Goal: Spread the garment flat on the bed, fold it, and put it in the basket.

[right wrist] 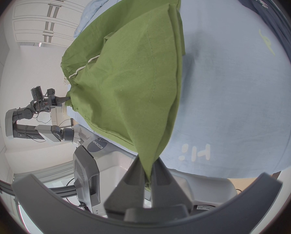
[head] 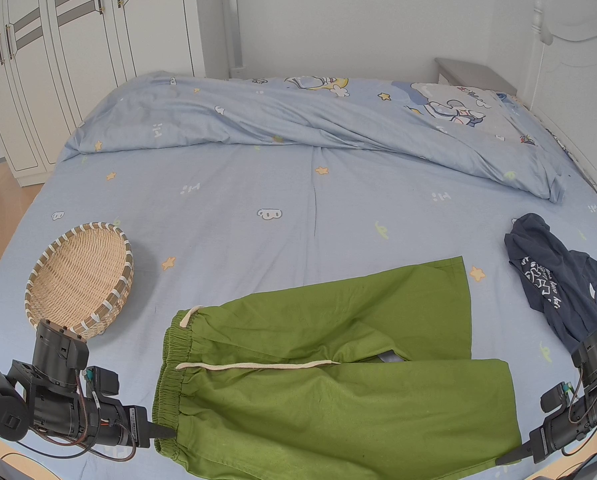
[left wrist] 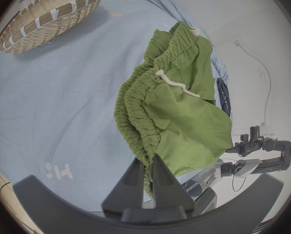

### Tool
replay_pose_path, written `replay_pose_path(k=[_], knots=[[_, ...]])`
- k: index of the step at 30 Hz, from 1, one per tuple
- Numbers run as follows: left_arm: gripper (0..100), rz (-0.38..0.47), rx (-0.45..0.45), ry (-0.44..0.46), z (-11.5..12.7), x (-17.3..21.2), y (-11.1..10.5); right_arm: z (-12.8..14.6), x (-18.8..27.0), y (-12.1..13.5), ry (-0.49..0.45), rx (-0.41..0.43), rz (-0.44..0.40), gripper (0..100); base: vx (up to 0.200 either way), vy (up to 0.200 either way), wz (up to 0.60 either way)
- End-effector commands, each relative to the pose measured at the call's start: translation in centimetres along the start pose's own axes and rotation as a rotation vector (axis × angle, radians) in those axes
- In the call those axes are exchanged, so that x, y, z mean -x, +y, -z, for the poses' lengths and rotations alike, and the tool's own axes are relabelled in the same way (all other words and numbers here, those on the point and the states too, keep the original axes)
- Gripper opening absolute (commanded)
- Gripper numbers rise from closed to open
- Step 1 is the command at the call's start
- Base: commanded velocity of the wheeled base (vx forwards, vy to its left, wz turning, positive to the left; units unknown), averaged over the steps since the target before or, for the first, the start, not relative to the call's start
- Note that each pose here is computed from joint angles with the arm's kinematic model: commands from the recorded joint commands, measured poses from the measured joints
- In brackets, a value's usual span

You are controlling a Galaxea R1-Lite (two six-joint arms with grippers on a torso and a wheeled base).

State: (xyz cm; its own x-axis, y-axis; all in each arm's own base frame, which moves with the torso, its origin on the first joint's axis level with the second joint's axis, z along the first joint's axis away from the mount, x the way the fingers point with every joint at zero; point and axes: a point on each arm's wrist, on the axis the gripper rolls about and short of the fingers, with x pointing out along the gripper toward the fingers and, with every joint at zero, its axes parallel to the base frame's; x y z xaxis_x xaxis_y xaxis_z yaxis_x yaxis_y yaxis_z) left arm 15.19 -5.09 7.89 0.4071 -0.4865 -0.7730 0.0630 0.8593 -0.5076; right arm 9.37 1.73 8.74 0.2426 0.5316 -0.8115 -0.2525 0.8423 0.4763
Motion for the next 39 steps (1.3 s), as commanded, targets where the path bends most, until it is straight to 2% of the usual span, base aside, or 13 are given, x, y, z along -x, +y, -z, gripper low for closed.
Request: replay_pose_path(k=[1, 18, 19, 20, 26, 29, 32, 35, 39], knots=[[0, -0.004, 0.005, 0.008, 0.0, -0.1, 0.1, 0.0, 0.0, 0.0, 0.003, -0.002, 0.002, 0, 0.000, 0.000, 0.00], [0, -0.016, 0.009, 0.028, -0.1, -0.8, 0.4, 0.2, -1.0, -0.7, 0.021, -0.006, 0.047, 0, 0.000, 0.000, 0.00], [100, -0.016, 0.009, 0.028, -0.1, -0.8, 0.4, 0.2, -1.0, -0.7, 0.021, -0.006, 0.047, 0, 0.000, 0.000, 0.00], [100, -0.016, 0.009, 0.028, -0.1, -0.8, 0.4, 0.2, -1.0, -0.7, 0.021, -0.006, 0.047, 100, 0.000, 0.000, 0.00], [100, -0.021, 0.011, 0.023, -0.1, -0.8, 0.4, 0.3, -0.9, -0.7, 0.013, -0.002, 0.049, 100, 0.000, 0.000, 0.00], [100, -0.033, 0.044, -0.014, -0.7, -0.4, 1.1, 0.2, -0.6, -0.7, -0.011, -0.007, 0.058, 100, 0.000, 0.000, 0.00], [100, -0.049, 0.057, -0.066, -1.4, 0.3, 1.8, 0.1, 0.2, -0.7, -0.075, -0.006, 0.075, 100, 0.000, 0.000, 0.00], [100, -0.069, 0.077, -0.189, -2.9, 1.9, 2.7, -0.3, 1.4, -0.5, -0.157, -0.016, 0.100, 100, 0.000, 0.000, 0.00], [100, -0.021, 0.086, -0.267, -4.9, 3.1, 2.8, -1.2, 3.3, 0.4, -0.216, 0.005, 0.112, 100, 0.000, 0.000, 0.00]])
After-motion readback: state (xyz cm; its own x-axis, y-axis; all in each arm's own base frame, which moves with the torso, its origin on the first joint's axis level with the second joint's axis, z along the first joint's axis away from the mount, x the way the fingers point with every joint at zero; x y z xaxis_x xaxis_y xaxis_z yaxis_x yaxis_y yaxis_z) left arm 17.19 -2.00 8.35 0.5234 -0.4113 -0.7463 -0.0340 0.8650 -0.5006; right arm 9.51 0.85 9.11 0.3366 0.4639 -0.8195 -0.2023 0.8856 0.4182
